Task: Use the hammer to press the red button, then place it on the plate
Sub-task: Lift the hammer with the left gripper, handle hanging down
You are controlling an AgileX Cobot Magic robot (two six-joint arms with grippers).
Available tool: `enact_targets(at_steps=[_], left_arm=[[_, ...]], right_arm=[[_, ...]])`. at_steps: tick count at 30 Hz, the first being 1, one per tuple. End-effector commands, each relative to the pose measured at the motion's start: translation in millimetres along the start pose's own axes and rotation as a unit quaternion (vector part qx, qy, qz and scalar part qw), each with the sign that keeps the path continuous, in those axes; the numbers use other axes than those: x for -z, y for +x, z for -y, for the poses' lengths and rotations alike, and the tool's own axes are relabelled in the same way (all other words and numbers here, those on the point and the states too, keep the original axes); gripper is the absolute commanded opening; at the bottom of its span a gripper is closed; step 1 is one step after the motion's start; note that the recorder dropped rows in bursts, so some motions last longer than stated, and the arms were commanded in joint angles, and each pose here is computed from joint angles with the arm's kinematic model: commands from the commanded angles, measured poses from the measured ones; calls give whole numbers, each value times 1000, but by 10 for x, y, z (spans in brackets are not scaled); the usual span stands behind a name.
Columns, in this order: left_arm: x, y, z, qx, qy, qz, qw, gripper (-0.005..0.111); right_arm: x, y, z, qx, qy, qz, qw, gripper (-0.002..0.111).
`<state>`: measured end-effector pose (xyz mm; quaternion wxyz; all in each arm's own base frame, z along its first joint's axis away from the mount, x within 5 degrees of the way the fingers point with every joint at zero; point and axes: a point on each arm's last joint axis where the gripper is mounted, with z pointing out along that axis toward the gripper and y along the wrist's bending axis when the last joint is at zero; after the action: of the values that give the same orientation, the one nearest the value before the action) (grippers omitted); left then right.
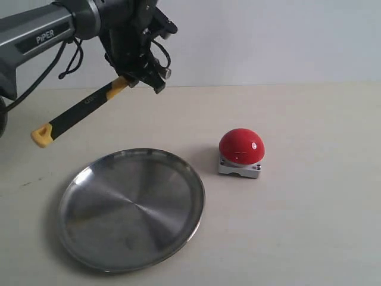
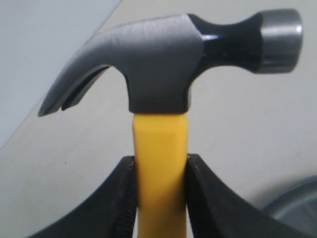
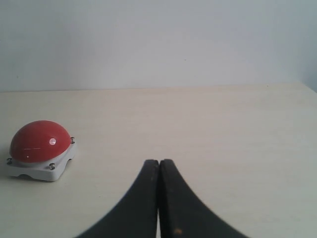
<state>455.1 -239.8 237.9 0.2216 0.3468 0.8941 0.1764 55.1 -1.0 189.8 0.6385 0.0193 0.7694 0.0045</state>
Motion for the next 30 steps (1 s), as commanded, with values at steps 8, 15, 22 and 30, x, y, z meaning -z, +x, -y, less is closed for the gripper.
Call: enact_targets(at_steps=[8,15,22,30], left_arm=[[590,138,209,76,-55,40,995,0],[763,544,333,113,-99,112,982,0],[1056,1133,378,234,-43,306,922,0],[1386,1658,227,342,-34,386,856,0]], right_arm=[[0,9,5,3,3,3,1000,0],[0,9,5,3,3,3,1000,0],[0,9,5,3,3,3,1000,0],[0,9,5,3,3,3,1000,0]])
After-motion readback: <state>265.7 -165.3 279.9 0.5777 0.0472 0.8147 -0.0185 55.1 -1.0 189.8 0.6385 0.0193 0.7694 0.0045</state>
